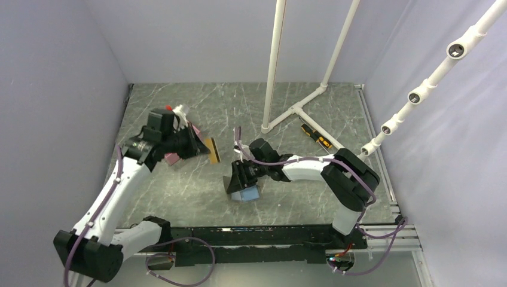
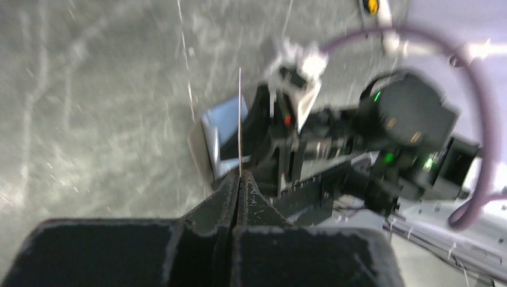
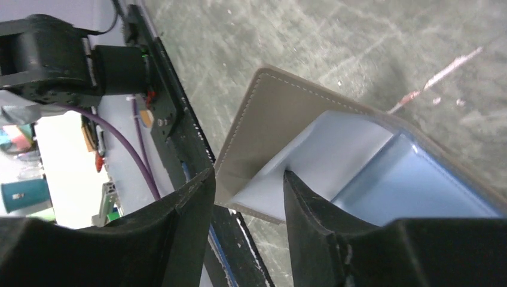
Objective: Put the credit cards into the card holder
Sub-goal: Insert the credit card into the card holder.
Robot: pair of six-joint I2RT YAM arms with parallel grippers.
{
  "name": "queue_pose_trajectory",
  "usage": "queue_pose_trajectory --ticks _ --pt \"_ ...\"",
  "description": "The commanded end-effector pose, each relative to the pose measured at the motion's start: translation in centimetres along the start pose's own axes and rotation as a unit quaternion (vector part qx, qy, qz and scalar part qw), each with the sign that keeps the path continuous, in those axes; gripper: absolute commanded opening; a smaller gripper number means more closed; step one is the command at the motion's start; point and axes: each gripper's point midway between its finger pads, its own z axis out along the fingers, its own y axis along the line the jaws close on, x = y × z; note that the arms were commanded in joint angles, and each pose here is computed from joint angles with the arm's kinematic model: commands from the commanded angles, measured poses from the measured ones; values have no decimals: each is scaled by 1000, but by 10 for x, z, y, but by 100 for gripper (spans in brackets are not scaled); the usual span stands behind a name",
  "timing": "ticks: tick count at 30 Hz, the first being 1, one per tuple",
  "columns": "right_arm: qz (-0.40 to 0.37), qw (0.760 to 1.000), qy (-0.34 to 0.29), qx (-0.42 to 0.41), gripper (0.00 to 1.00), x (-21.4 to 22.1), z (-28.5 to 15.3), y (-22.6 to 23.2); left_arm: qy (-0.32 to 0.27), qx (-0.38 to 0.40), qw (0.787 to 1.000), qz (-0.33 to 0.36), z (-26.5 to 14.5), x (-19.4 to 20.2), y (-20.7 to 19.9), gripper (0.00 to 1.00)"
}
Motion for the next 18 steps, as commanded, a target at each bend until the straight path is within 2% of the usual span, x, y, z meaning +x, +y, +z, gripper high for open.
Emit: queue_pose_trajectory --ticks 1,4,9,18 --pt "7 995 -4 -103 53 -9 -6 31 31 -13 999 -31 -1 45 0 0" --pt "30 991 -11 -130 57 -11 -11 35 51 40 997 -40 1 66 -20 0" --pt "65 991 -25 -115 54 -10 -24 17 70 75 994 -32 8 89 -39 0" --pt "71 988 -30 -134 18 1 -30 14 118 46 992 9 39 129 -47 0"
